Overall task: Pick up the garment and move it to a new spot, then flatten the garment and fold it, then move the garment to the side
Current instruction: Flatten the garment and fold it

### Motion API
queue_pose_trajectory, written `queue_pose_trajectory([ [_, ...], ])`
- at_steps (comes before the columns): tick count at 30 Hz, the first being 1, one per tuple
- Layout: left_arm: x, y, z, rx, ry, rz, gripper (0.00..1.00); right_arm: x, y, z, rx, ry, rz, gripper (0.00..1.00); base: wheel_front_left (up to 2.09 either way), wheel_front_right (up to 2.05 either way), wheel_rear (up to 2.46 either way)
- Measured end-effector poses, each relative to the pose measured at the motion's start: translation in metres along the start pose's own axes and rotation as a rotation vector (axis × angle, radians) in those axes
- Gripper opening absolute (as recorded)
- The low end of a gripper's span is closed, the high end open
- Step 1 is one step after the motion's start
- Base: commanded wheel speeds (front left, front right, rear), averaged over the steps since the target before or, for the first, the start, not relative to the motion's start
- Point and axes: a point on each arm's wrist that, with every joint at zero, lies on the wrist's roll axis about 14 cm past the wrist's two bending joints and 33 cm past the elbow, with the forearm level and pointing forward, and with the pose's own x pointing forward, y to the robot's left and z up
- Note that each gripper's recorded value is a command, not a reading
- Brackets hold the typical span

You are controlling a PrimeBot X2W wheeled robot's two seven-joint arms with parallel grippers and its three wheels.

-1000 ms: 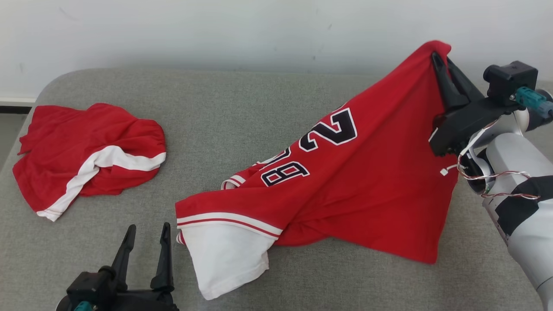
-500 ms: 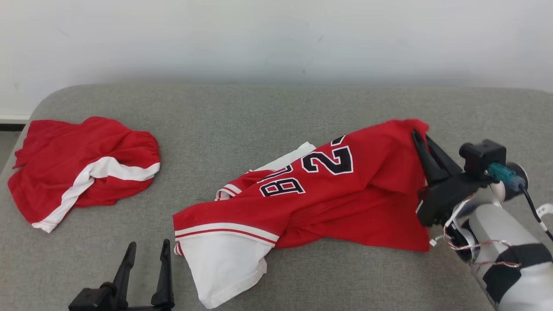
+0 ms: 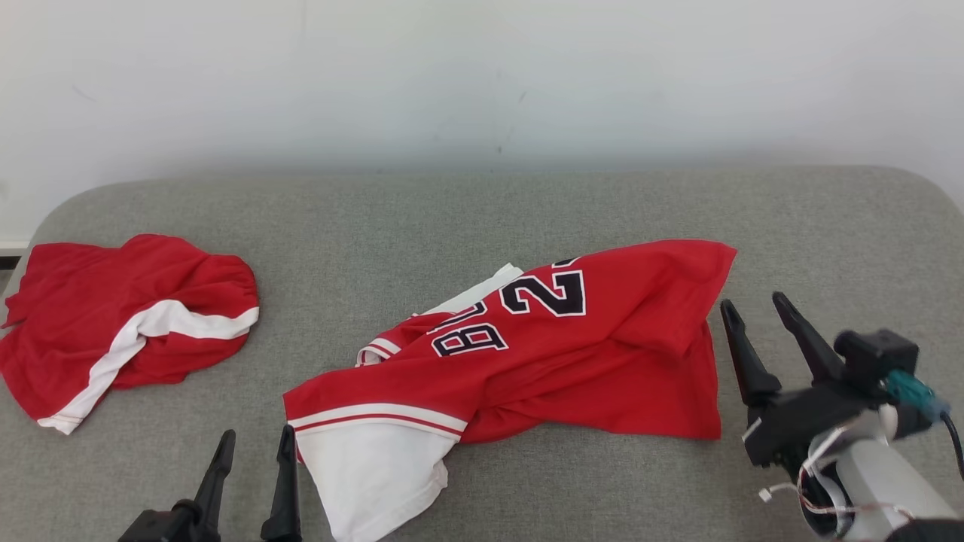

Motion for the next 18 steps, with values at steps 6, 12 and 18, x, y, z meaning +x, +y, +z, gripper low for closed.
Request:
queue_pose_trajectory([
  [6,-0.001,-0.002,0.003,0.003,-0.01,-0.008,1.0,-0.033,0.001,-0.004,0.046,-0.042,-0.041,1.0,0.0,0.0,0.0],
  [12,-0.002,-0.002,0.005,0.009,-0.014,-0.011,1.0,-0.063,0.002,-0.012,0.062,-0.058,-0.09,1.0,0.0,0.0,0.0],
  [18,0.001,-0.003,0.006,0.016,-0.018,-0.011,1.0,-0.078,0.006,-0.02,0.068,-0.054,-0.117,1.0,0.0,0.0,0.0],
])
